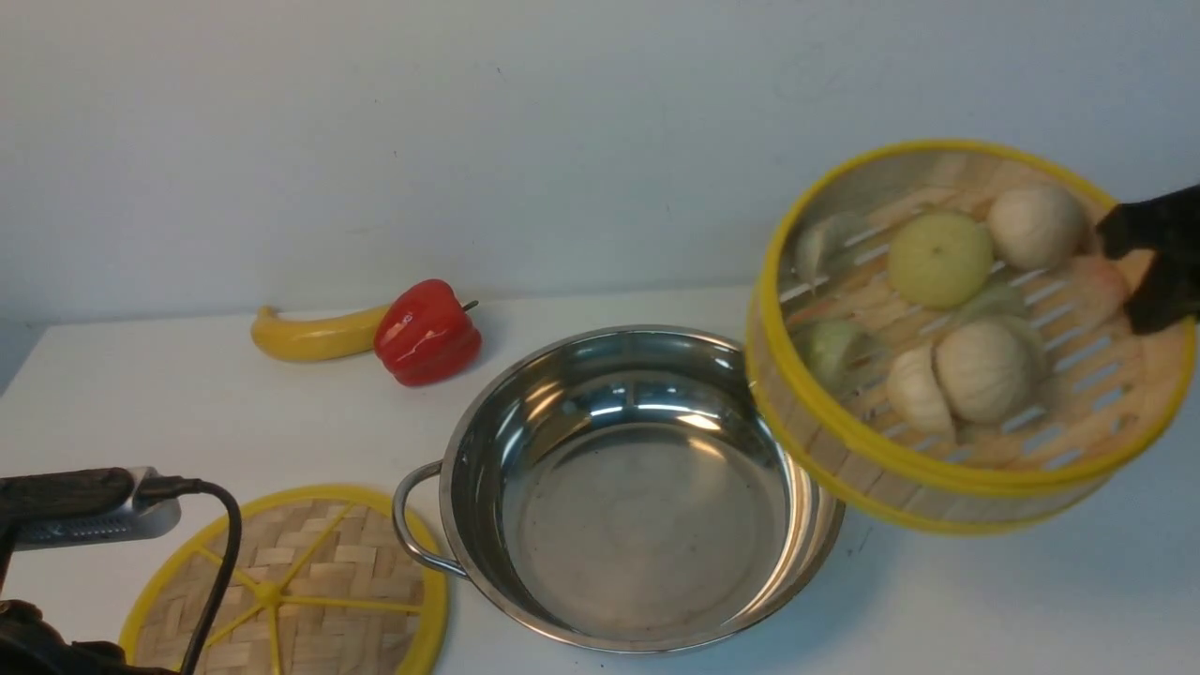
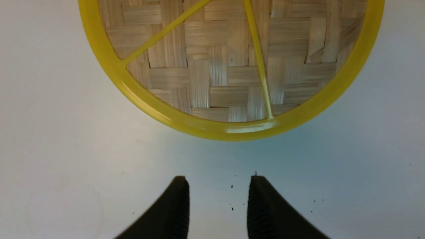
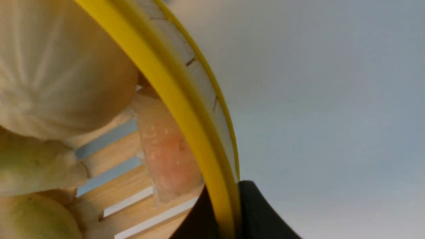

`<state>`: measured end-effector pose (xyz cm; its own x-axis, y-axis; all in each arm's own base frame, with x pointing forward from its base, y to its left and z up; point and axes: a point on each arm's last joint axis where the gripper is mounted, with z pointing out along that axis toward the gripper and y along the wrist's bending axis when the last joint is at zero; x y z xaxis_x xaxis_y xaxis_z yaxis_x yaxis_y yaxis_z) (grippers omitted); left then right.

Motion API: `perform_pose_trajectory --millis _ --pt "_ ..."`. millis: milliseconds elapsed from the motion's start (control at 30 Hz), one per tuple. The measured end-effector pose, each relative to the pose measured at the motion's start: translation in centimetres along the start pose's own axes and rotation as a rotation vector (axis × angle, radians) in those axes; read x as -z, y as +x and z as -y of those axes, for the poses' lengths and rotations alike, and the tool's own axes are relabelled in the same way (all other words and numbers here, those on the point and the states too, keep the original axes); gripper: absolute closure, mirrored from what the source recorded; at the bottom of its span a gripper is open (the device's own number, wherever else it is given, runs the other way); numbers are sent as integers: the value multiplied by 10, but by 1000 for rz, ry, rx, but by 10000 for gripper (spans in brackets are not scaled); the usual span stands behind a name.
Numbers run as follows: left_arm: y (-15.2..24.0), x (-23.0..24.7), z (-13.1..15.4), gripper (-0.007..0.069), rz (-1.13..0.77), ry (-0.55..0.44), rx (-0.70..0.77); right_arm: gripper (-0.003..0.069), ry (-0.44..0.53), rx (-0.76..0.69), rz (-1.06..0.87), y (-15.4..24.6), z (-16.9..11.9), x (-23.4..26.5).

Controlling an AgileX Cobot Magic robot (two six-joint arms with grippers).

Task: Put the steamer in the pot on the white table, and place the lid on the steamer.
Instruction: 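Place the bamboo steamer basket of food into the steel pot with the right gripper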

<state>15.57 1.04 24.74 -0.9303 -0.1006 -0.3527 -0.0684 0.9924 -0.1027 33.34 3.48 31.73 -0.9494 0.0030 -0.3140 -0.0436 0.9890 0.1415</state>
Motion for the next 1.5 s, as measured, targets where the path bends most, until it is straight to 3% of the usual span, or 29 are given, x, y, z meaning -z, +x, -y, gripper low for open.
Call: perform_pose_trajectory --millis 367,567,1100,1500 --pt "0 0 0 384 -1 0 1 603 -142 181 -27 -37 -120 -47" --pt "0 0 0 384 -1 0 1 603 -168 235 -66 -42 -159 -83" --pt "0 0 0 384 -1 0 1 603 -57 273 -139 -42 -152 -130" --pt "0 0 0 384 -2 0 1 603 -54 273 -152 -41 -152 -137"
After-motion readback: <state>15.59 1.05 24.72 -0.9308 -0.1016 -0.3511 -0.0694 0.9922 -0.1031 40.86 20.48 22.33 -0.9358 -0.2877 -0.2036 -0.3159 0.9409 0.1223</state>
